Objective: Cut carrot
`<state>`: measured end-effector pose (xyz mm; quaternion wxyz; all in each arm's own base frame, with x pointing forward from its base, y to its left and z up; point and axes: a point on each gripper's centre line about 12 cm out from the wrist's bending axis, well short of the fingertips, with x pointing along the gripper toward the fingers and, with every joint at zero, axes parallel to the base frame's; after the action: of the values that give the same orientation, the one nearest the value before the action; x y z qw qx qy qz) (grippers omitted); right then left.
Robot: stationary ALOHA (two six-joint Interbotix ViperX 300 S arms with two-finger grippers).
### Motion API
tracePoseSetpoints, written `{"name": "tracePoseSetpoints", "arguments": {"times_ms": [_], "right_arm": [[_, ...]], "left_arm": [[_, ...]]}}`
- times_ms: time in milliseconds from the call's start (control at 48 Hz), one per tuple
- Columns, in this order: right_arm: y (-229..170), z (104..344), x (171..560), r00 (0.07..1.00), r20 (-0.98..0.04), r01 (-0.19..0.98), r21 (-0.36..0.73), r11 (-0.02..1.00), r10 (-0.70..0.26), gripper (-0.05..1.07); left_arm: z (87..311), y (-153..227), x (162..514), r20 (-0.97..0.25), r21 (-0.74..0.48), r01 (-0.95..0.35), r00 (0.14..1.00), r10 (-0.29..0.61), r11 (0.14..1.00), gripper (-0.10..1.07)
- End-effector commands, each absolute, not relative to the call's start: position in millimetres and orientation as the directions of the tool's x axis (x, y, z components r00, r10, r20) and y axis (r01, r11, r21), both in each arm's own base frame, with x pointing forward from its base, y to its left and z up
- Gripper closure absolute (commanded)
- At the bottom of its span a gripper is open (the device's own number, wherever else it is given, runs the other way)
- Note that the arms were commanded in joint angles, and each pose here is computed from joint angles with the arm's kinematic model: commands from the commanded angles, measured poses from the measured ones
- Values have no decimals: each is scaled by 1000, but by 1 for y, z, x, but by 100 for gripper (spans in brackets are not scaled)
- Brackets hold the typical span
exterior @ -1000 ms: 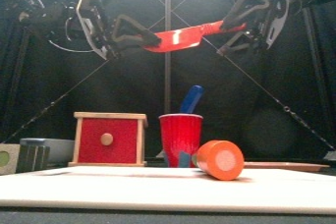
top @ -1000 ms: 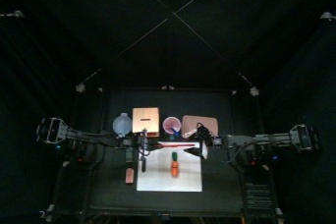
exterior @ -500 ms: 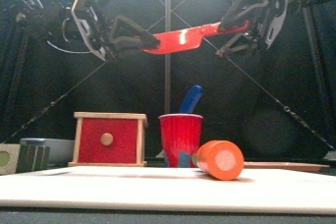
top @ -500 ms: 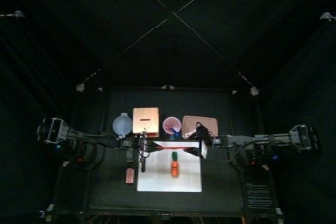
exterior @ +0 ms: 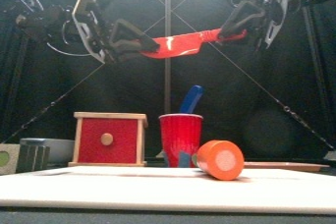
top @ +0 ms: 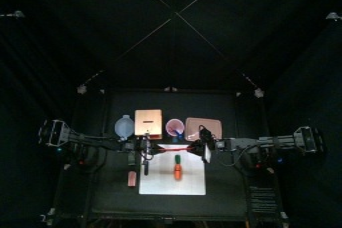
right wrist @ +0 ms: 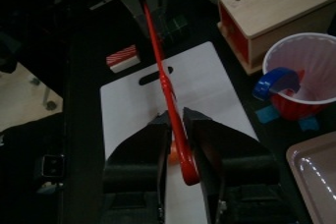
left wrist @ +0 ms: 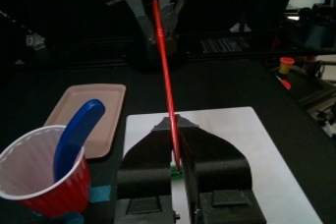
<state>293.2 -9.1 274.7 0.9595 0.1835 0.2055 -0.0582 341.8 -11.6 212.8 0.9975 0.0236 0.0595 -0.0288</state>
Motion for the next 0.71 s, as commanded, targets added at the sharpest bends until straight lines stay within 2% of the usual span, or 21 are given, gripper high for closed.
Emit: {"name": "tracePoseSetpoints", "arguments": {"times_ms": [0,188,479,688], "right_arm": [[-9,286,296,922,-385,174,332,927,-35,49],[-1,280,293,916,-401,164,353,921,-9,58],[21,239,281,873,-483,177,441,880,67,75],[35,215,272,847,-519,179,477,860,112,77]], "left_arm": [[216,-14,343,-106,48,67,992,-61,997,64],[203,-13,342,-144,40,64,988,-58,997,64],[173,-23,347,-269,25,88,960,-78,996,64],[158,-35,350,-328,6,106,939,-98,994,64]]}}
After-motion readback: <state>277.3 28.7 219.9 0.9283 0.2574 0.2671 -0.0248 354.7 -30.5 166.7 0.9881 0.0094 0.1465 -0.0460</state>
